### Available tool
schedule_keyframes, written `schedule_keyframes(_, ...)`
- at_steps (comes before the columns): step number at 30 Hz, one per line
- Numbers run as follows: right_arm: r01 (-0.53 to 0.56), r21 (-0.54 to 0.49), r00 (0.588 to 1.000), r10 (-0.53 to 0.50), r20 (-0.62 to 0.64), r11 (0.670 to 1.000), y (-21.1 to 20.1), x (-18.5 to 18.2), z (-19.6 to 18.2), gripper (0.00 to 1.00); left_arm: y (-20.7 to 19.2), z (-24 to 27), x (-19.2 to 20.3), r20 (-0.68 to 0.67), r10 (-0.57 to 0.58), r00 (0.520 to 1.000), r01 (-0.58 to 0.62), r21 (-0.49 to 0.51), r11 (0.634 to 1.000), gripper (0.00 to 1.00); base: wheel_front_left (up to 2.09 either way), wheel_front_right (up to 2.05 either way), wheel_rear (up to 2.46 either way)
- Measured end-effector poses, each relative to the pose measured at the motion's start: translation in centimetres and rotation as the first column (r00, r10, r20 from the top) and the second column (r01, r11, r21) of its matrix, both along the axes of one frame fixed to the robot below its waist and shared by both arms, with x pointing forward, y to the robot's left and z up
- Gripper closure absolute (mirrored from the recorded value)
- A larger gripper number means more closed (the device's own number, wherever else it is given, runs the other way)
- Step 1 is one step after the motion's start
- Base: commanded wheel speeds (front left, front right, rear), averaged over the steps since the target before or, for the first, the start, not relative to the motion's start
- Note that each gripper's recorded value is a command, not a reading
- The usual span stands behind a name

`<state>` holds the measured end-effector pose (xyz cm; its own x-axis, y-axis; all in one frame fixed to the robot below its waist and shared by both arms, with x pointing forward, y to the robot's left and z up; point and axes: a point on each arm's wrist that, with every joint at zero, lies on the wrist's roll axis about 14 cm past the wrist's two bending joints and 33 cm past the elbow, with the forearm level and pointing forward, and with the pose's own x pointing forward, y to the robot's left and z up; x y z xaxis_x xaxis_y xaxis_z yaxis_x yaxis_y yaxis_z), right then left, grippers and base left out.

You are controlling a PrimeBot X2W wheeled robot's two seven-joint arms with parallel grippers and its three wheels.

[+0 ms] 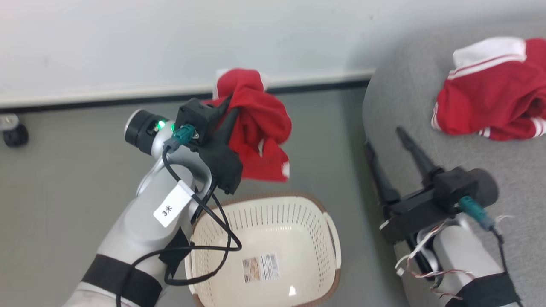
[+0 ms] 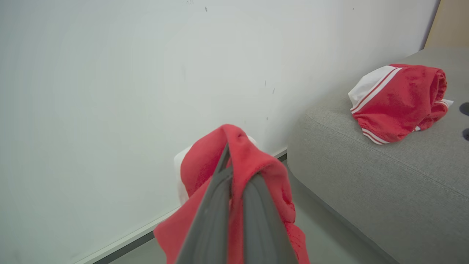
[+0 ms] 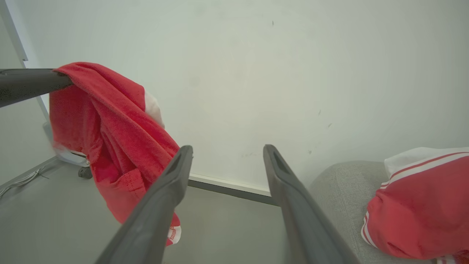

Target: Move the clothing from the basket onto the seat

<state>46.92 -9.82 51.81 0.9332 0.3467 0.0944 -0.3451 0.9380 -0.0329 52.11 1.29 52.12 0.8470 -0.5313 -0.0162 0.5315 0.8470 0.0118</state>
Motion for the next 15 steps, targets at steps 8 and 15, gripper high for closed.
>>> schedule_keyframes(8, -0.102, -0.023, 0.995, 0.102, -0.011, 0.995, 3.2, -2.9, 0.8, 0.0, -0.2, 2.5, -2.9, 0.032, -0.006, 0.999, 0.006, -0.002, 1.0, 1.0, 0.0, 0.0, 0.0)
schedule_keyframes(15, -0.179, -0.06, 0.984, 0.178, -0.02, 0.982, 5.7, -6.0, 0.9, 0.0, -0.9, 4.1, -6.2, 0.067, -0.039, 0.997, 0.039, 0.009, 0.999, 1.0, 0.0, 0.0, 0.0)
